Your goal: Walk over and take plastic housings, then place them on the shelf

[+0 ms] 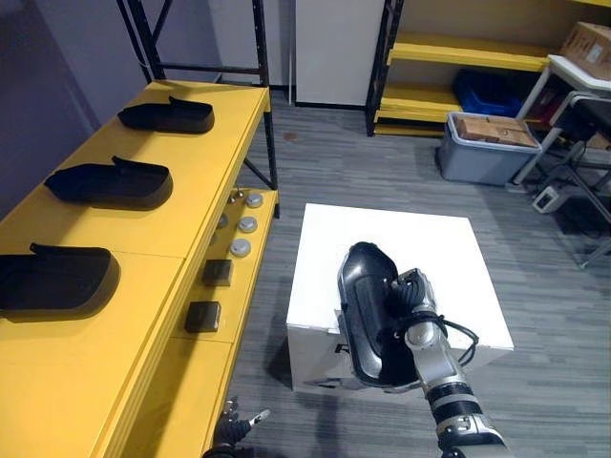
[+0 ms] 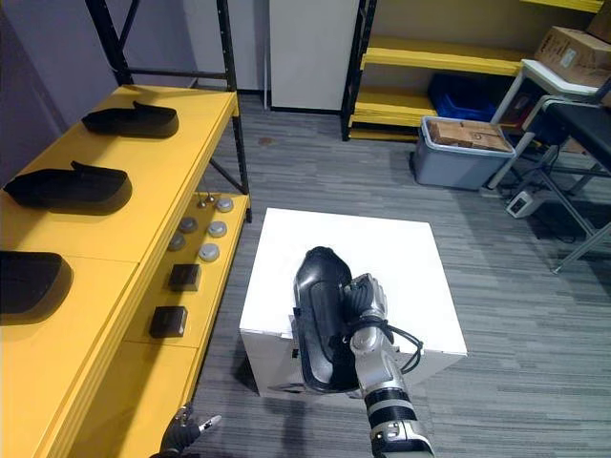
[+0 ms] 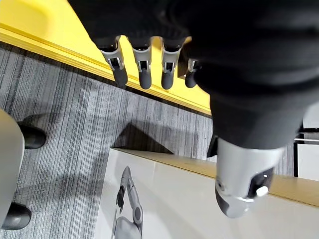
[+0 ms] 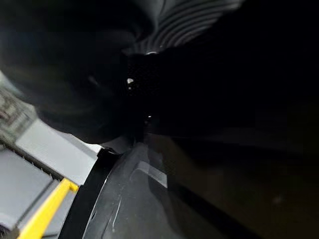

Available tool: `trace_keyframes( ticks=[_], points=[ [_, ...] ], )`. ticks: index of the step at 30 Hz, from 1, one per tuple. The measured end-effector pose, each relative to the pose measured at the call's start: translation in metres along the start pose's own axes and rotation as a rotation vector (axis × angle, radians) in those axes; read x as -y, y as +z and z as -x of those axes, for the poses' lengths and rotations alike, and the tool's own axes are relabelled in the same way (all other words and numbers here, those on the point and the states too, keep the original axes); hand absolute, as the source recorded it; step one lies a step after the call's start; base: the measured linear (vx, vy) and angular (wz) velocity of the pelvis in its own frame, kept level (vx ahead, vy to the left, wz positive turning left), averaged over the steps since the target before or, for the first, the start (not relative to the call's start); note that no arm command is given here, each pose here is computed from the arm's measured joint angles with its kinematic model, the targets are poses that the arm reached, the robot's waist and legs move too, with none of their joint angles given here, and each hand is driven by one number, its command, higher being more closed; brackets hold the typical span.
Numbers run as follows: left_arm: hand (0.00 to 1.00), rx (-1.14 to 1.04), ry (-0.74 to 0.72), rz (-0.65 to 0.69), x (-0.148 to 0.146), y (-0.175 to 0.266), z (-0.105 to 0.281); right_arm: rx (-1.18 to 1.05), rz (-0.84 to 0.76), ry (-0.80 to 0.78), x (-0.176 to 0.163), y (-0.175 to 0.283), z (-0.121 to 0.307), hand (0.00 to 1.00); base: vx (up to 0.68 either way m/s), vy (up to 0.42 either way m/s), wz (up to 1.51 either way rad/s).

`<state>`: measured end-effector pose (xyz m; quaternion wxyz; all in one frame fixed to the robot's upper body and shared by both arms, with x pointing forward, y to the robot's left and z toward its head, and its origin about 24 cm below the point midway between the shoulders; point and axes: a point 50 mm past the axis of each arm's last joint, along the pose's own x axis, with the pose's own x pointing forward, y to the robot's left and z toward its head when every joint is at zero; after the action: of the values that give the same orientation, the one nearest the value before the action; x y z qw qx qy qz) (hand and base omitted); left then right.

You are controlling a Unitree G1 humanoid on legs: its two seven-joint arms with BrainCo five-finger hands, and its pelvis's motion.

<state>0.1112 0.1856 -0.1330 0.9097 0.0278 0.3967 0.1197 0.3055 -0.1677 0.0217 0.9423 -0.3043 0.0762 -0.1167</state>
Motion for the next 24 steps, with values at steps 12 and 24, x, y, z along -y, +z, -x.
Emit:
trace_keyframes(
  ticks=[12,24],
  points=[
    [0.00,0.024,0.006,0.008,-0.001,0.003,0.002,0.081,-0.107,-0.154,0.025,0.017,0.006,1.00,0.00,0.000,0.00],
    [0.00,0.373,0.010,0.118,0.006,0.075,0.021,0.311,-0.189,-0.332,0.060,0.056,0.024,1.00,0.01,0.000,0.00]
  ],
)
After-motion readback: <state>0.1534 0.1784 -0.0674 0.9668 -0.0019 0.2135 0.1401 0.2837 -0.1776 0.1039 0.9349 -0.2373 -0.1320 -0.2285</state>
